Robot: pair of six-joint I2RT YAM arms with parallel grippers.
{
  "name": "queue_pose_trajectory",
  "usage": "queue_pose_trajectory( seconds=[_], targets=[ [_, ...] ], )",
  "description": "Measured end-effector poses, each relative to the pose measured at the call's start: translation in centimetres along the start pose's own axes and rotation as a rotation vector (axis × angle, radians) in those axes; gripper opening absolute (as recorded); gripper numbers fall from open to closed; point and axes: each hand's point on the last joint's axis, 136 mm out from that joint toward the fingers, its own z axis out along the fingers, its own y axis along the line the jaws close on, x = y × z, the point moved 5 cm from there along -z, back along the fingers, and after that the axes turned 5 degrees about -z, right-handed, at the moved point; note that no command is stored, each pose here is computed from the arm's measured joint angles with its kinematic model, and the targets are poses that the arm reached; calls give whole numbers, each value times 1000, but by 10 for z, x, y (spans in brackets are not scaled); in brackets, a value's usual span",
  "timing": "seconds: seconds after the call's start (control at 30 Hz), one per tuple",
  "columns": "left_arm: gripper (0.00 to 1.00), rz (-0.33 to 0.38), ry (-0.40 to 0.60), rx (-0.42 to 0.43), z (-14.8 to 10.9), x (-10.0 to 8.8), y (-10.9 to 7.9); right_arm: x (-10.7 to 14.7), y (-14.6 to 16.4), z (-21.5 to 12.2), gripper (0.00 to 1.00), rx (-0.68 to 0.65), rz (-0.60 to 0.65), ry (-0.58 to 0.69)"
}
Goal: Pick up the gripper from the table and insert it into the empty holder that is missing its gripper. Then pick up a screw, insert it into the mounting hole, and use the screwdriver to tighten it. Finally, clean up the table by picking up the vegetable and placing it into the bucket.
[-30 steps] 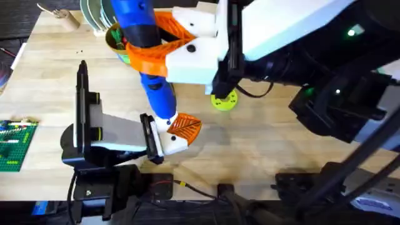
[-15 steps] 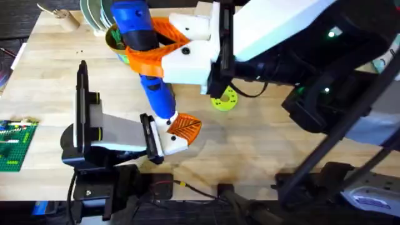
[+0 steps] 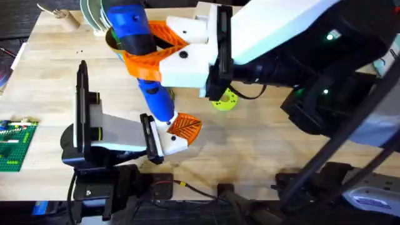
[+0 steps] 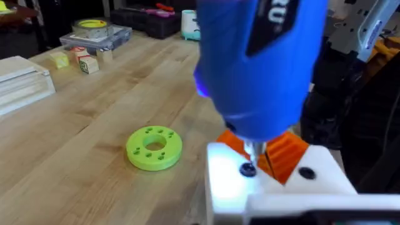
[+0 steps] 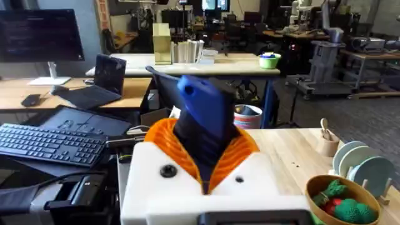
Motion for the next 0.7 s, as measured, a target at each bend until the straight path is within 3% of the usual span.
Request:
queue_pose_trajectory(
  seconds=[0.7],
  targets=[
    [3, -9, 2, 0, 0, 1, 0, 11, -7, 3, 27, 13, 2, 13]
  ],
)
